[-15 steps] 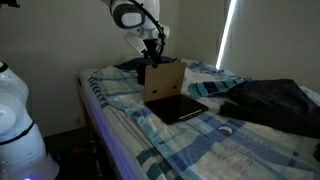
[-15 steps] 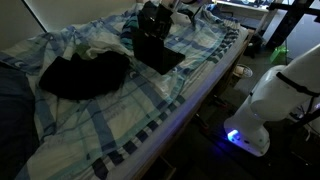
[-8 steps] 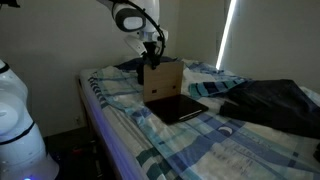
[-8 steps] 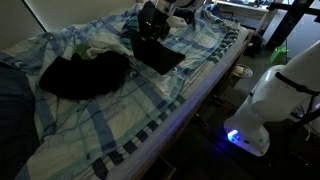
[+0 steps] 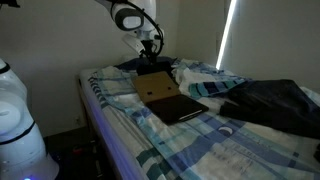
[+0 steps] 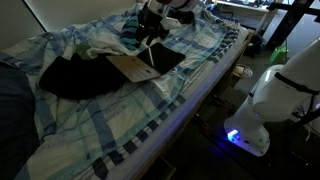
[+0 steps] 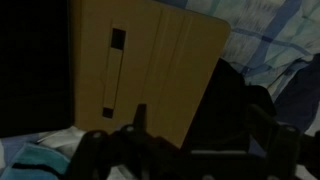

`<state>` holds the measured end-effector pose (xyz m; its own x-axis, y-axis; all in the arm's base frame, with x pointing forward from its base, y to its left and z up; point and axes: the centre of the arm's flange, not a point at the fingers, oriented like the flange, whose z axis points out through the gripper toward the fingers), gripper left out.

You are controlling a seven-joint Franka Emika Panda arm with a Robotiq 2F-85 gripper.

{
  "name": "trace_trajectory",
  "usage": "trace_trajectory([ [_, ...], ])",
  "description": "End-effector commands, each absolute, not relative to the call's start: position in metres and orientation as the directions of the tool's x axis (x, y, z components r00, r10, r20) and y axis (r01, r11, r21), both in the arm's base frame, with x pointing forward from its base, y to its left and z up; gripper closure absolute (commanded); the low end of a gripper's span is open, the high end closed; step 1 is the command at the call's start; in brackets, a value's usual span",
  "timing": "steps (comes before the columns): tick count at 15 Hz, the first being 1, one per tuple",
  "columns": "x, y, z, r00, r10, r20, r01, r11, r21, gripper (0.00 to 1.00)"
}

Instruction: Open the tablet on the bed

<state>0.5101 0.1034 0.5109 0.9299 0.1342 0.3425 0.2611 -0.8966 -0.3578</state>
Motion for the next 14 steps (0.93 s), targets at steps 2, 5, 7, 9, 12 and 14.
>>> trace_trajectory([
  [2,0.5168,0.1169,0.5139,0.93,0.166,0.329,0.287,-0.887,-0.363,0.0],
  [5,0.5163,0.1163,0.5126,0.931,0.163,0.328,0.283,-0.887,-0.364,0.0],
  [7,0.5146,0.1154,0.5144,0.93,0.16,0.331,0.281,-0.89,-0.359,0.0],
  [9,0.514,0.1154,0.5148,0.928,0.164,0.335,0.287,-0.887,-0.361,0.0],
  [12,0.5119,0.1149,0.5078,0.929,0.154,0.337,0.278,-0.892,-0.357,0.0],
  [14,0.5119,0.115,0.5079,0.929,0.154,0.337,0.278,-0.892,-0.357,0.0],
])
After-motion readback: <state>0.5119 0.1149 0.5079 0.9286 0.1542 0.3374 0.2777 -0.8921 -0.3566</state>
